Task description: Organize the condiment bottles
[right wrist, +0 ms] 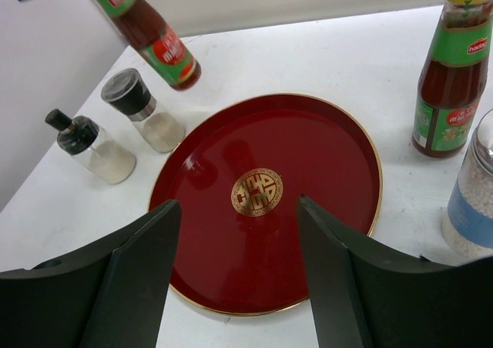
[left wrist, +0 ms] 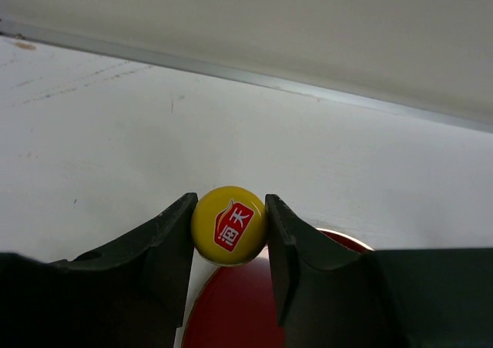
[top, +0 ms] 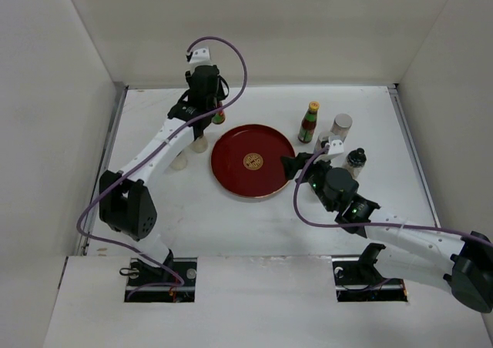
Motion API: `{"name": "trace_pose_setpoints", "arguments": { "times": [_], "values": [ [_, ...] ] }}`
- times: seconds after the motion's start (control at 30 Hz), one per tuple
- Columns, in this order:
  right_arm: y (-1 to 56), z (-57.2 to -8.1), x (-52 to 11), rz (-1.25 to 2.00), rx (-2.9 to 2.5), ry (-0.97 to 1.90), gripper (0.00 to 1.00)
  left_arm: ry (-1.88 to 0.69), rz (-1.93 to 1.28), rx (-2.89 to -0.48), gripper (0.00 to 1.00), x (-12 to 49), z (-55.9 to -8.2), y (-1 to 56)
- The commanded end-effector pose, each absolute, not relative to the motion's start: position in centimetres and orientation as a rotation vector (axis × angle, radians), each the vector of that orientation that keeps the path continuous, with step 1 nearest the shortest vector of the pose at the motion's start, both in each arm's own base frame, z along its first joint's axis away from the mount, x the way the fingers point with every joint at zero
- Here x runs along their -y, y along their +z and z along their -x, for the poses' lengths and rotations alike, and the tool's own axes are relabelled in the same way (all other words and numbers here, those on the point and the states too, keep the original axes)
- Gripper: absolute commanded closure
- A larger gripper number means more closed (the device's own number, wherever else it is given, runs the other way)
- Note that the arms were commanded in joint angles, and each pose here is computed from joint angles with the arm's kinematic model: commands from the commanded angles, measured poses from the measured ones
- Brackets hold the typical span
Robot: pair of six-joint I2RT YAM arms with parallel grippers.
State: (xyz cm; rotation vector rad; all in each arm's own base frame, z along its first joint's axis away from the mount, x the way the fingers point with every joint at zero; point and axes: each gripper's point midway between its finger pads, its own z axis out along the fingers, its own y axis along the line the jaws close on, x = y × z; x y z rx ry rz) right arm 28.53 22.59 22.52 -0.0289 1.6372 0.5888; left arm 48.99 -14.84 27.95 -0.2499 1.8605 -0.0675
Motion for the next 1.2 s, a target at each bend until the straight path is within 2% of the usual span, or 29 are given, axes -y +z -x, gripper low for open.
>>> {"name": "trace_pose_setpoints", "arguments": {
  "times": [0.0, 0.53, 0.93, 1.17],
  "values": [
    [24.2, -28.8, -22.4, -0.004, -1.577, 0.625, 0.32, -0.231, 0.268, -1.605, 0.86, 16.8, -47.3, 38.5],
    [24.0, -29.1, -21.8, -0.023, -1.582, 0.614, 0.32, -0.305, 0.143, -1.712, 0.86, 24.5, -48.0, 31.7],
    [24.3, -28.9, -21.8, -0.021, -1.575, 0.626, 0.32, -0.280, 0.121, -1.757, 0.85, 25.1, -49.8, 27.9],
    [24.3, -28.9, -21.9, -0.020, -1.575, 0.627, 0.32, -0.249, 0.111, -1.797, 0.80, 25.1, -50.0, 25.1]
  ]
}}
